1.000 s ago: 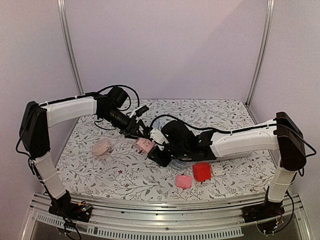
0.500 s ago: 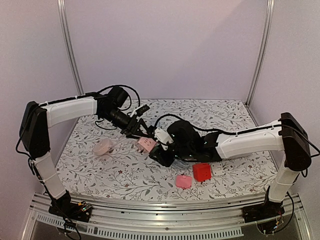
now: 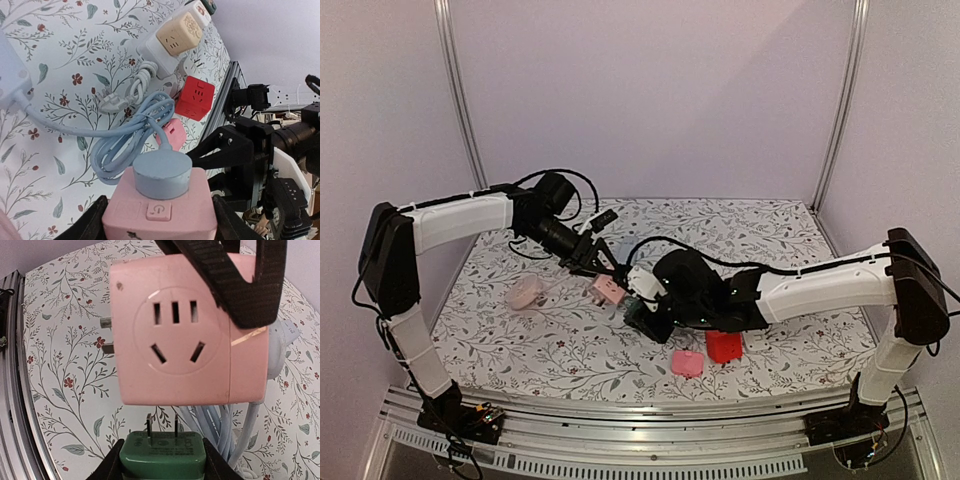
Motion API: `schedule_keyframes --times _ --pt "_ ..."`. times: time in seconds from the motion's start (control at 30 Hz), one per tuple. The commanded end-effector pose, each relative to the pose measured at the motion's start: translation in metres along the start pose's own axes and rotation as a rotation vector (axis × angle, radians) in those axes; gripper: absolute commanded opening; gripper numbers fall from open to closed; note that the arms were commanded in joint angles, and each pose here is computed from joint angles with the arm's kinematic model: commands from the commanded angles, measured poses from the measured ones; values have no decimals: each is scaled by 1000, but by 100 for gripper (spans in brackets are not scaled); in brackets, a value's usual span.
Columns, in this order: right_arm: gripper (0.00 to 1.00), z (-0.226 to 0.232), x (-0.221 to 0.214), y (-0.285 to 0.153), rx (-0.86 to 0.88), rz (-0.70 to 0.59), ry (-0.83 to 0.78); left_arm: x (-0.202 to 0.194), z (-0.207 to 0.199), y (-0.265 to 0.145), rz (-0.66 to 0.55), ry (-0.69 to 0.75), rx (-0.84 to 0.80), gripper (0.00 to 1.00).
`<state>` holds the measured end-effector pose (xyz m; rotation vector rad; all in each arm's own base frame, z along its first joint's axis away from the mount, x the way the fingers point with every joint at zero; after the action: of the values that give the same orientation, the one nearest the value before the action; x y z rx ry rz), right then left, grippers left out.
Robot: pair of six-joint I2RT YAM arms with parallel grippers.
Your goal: Pull the plug off the socket
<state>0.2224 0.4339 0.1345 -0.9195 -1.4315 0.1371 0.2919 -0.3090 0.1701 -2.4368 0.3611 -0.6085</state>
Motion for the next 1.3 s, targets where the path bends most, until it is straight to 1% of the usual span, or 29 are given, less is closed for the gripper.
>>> schedule_keyframes --times 0.0,0.17,0.23,0.33,0.4,0.57,0.77,1.27 --pt "17 -1 7 -11 -25 -12 -33 16 -12 -12 -52 69 -28 22" --pt "17 -6 8 -10 -49 -12 -11 17 -12 -15 -61 72 -13 22" --pt "16 -10 9 -10 -55 -9 10 20 -8 -21 -84 79 19 20" --pt "16 -26 4 -13 -57 4 60 27 -2 -36 -131 66 41 20" --pt "17 -39 -1 -18 -65 22 129 31 4 -46 -162 41 57 20" --pt "17 -56 -22 -21 -127 109 177 38 20 -60 -211 -12 83 20" --pt "17 -52 -46 -16 -127 178 238 40 28 -63 -226 -35 103 20" --pt "18 -39 -86 8 -172 294 268 43 35 -68 -253 -60 114 20"
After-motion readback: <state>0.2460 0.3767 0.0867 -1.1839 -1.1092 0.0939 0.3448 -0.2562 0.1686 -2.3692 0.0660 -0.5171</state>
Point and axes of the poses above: each gripper's point midway between its finger pads, its own y axis out along the fingers, its own z axis along the line the jaws close on, x = y × z, the point moved 1 cm from there along -y, back along the fingers, and after that the axes turned 2 degrees about -y, right-handed, at the moved point
